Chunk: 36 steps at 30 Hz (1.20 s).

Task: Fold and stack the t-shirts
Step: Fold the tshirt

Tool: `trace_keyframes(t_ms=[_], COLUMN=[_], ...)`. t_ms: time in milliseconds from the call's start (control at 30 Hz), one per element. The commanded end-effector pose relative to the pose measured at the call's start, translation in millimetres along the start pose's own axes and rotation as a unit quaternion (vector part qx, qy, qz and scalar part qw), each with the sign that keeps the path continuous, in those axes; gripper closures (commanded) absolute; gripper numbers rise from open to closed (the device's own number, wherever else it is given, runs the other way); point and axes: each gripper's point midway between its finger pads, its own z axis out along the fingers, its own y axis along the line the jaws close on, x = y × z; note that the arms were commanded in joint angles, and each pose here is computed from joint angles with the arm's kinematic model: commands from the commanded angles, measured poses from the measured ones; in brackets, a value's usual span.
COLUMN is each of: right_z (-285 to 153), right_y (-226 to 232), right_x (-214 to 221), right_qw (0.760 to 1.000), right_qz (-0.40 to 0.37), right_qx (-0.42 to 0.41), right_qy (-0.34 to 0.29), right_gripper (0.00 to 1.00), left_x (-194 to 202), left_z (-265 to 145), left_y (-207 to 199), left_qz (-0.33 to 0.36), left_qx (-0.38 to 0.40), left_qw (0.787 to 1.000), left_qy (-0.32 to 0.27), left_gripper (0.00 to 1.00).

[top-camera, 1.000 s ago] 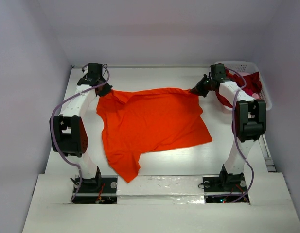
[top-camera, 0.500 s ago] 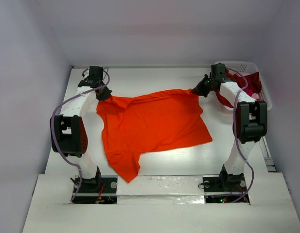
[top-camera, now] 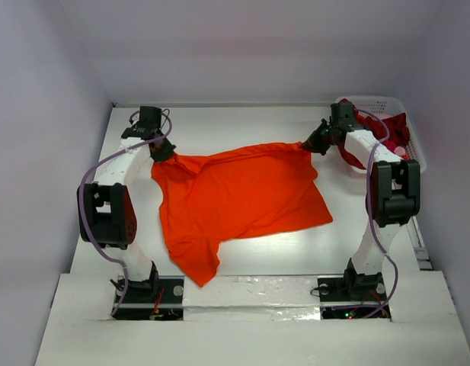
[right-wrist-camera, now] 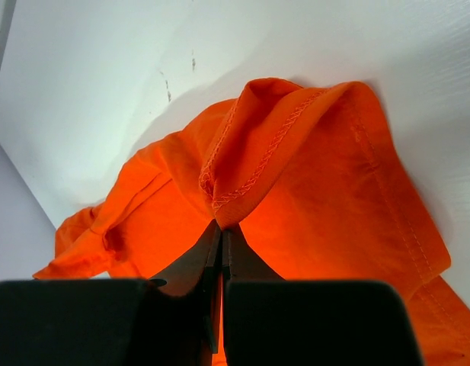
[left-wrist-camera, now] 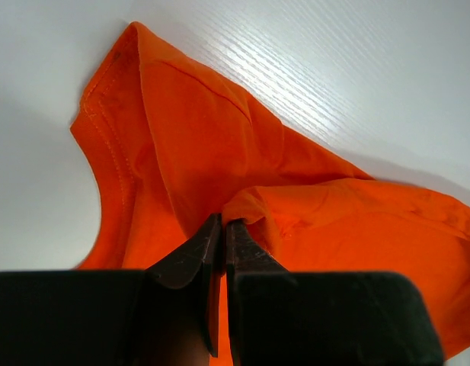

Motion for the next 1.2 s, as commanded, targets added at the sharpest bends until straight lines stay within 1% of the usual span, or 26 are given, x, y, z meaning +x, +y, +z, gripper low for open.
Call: trace_keyframes(t_ms=[0,267,400,600,800,1033,1167], right_z=[-18,-19,-18,-20,-19,-22,-21], right_y=[10,-3,-8,-15,-26,-38,-44], right_x=[-4,-3,-4,-3,-1,-9,-8], right_qw=[1.000,0.999,0.999,0.998,0.996,0.992,0.990], right_qz=[-0.015,-0.010,-0.003,0.009,0.019,0.019,0.020], right_qx=[-0.007,0.022,0.033,0.052,0.075,0.109,0.120], right_qy=[-0.024,-0.032,-0.037,-0.041,-0.043,-0.066,-0.068], right_gripper=[1.00,1.00,1.00,1.00,1.00,1.00,1.00], left_x=[-12,-2,-1,2,12,18,24], left_z=[-28,-27,-27,-27,-24,-19,-17], left_y=[-9,4,9,11,21,34,39], left_qz=[0.004,0.006,0.003,0.002,0.004,0.005,0.002], left_qx=[0.021,0.001,-0.006,-0.010,-0.026,-0.048,-0.052], left_qw=[1.000,1.000,1.000,1.000,1.000,0.999,0.999], left_qy=[-0.013,-0.004,-0.012,-0.003,0.008,0.005,0.010], left_gripper=[1.00,1.00,1.00,1.00,1.00,1.00,1.00])
